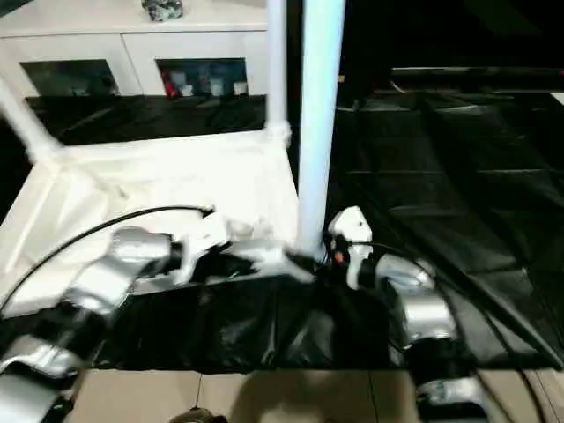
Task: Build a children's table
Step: Rotate leg to tighten
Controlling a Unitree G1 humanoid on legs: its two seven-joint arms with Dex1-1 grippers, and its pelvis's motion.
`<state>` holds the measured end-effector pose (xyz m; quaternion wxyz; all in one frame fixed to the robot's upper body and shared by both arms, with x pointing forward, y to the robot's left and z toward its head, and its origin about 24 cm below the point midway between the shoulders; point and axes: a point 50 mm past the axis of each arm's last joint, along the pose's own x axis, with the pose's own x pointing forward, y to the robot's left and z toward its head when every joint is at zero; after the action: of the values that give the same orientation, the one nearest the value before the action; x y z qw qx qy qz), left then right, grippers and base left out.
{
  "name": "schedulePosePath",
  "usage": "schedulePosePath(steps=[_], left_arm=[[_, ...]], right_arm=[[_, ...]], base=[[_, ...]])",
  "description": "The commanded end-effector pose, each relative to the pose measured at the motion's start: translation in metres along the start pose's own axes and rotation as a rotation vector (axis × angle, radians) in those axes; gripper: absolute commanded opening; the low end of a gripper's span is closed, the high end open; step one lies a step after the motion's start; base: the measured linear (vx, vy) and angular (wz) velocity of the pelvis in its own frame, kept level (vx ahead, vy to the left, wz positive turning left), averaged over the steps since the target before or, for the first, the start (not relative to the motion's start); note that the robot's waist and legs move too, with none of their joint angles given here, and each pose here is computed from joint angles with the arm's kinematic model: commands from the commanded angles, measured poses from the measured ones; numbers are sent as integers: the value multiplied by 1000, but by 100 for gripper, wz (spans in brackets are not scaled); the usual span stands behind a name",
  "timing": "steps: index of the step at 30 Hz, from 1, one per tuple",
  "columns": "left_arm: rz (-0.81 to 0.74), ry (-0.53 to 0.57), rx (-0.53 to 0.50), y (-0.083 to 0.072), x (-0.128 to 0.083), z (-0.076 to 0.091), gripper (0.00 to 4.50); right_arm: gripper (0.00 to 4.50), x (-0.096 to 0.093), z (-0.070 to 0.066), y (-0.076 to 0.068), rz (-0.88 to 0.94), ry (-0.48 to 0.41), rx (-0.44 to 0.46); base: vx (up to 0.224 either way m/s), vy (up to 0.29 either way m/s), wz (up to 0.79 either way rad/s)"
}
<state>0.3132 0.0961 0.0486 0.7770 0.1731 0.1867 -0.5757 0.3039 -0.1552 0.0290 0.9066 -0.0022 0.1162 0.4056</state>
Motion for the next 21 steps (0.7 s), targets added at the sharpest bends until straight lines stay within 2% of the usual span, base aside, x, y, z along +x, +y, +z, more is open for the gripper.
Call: schedulePosePath(steps=[1,6,9,10,11,13,16,17,21], left_arm=[[74,-24,-22,-2,20,12,0],[117,-48,-40,-7,34,22,0],[103,-55,-40,-11,36,25,0],[96,-51,-32,-11,36,25,0],[88,-48,-20,-10,33,24,0],[72,-44,4,-9,29,22,0],[41,-46,27,-9,23,20,0],[6,-56,50,-9,17,19,0],[-43,-43,76,-10,8,16,0]], right_arm=[[270,23,-13,28,8,1,99],[269,51,-15,53,-105,-25,168],[269,61,-8,63,-119,-47,158],[301,64,-4,65,-124,-72,162],[333,64,-1,63,-129,-84,163],[335,60,0,60,-121,-89,154],[376,53,0,54,-104,-69,95],[383,44,-1,47,-78,-48,52],[383,30,-1,36,-9,-24,6]], base=[[0,0,0],[0,0,0],[0,0,0],[0,0,0],[0,0,0],[0,0,0],[0,0,0],[0,0,0],[0,0,0]])
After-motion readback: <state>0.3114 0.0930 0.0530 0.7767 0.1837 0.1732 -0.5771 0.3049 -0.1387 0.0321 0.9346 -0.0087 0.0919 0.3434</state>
